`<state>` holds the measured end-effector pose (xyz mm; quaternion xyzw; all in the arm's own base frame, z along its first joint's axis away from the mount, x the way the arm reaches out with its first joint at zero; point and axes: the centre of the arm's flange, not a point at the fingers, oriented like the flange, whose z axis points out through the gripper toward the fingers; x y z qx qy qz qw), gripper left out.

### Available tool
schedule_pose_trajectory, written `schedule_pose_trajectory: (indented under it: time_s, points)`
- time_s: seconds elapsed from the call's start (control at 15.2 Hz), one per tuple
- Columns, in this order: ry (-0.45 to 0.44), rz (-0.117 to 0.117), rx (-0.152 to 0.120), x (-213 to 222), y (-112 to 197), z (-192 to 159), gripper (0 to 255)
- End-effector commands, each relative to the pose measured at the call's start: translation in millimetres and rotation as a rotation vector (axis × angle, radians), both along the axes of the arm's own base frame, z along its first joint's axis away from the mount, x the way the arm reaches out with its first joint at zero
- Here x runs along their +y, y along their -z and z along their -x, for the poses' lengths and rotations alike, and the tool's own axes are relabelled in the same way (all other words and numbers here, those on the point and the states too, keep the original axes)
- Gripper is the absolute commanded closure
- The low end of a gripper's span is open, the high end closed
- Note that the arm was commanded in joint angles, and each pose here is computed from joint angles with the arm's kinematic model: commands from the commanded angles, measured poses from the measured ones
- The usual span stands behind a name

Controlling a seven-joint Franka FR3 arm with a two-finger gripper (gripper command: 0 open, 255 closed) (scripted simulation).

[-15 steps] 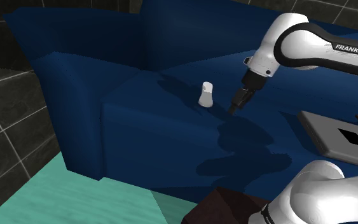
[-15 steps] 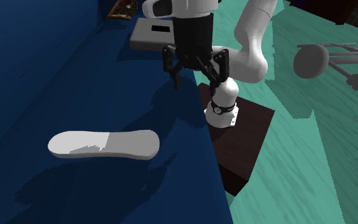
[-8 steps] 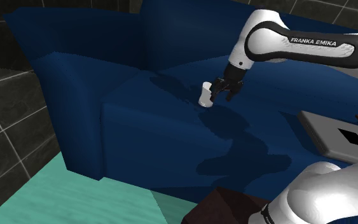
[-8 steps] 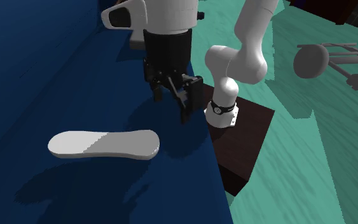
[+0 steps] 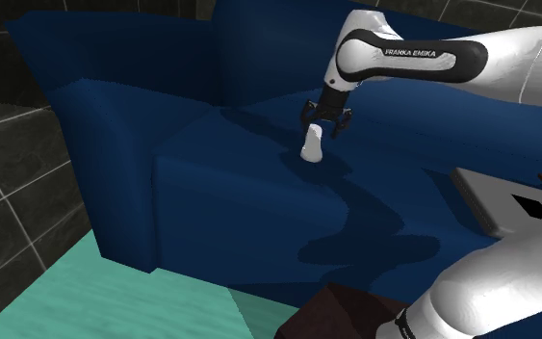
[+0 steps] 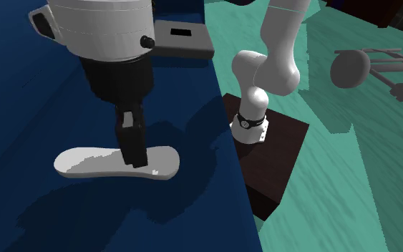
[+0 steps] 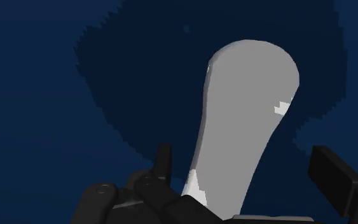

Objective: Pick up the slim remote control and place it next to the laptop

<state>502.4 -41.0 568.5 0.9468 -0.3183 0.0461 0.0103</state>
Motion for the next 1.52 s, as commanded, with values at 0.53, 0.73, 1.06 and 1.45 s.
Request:
schedule_pose_trajectory:
  time_s: [0.53,0.73,1.06,1.45]
  points:
    - [0.153,0.025,0.000,-23,35,-34,0]
    - [0.153,0.025,0.000,-24,38,-34,0]
    - [0.153,0.025,0.000,-24,38,-34,0]
    - [0.153,0.025,0.000,-24,38,-34,255]
